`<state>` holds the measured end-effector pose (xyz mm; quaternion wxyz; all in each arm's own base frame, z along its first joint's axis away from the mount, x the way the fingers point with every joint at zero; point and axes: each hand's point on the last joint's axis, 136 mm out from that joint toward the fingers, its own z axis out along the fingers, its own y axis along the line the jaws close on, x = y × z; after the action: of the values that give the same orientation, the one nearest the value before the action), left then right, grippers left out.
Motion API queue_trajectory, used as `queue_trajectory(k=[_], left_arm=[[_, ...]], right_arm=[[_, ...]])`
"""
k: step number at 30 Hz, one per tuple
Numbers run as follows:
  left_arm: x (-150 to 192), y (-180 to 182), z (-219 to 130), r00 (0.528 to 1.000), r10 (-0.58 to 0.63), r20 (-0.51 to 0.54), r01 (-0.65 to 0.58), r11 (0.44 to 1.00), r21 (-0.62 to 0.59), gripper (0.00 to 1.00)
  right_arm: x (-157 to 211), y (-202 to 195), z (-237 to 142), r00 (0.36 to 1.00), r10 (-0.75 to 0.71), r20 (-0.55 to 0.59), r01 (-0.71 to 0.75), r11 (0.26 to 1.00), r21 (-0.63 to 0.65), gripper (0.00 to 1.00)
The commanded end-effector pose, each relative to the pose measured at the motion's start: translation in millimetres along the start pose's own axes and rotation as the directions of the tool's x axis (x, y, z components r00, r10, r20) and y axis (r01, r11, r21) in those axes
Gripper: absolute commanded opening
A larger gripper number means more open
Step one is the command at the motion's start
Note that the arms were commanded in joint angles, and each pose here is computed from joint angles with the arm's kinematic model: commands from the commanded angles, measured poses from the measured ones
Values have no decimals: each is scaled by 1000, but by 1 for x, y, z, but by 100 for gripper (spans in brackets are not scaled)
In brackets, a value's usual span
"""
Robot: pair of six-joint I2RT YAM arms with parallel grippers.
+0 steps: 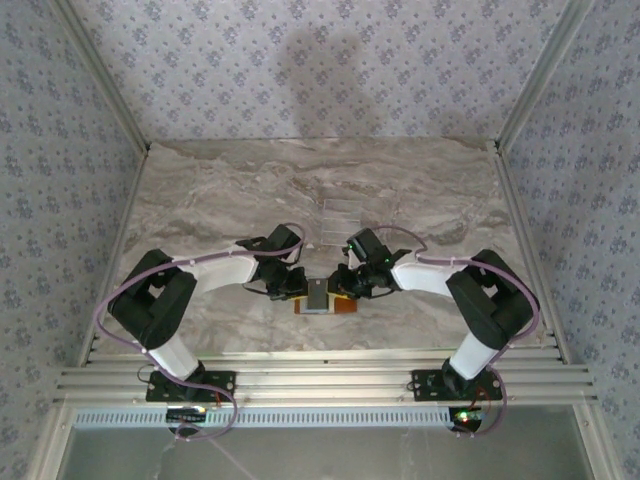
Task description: Take the credit cards out of the card holder
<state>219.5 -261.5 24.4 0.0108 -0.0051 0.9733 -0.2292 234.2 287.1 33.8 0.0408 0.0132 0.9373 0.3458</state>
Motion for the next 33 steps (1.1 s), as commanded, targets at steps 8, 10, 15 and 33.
queue_trajectory(k=[8, 10, 15, 33], left_arm=[[15, 23, 16, 998, -18, -62, 13, 997, -81, 14], [15, 23, 16, 998, -17, -63, 12, 997, -82, 14], [15, 23, 16, 998, -19, -66, 13, 997, -81, 14], [16, 25, 16, 997, -25, -67, 18, 995, -95, 12]], right_arm=[[-3, 3, 3, 1000, 22, -2, -22, 998, -58, 20], [-2, 2, 5, 1000, 21, -10, -22, 998, -66, 19], [0, 0, 9, 999, 27, -20, -28, 997, -70, 18], [-2, -15, -2, 998, 53, 18, -53, 998, -23, 5]])
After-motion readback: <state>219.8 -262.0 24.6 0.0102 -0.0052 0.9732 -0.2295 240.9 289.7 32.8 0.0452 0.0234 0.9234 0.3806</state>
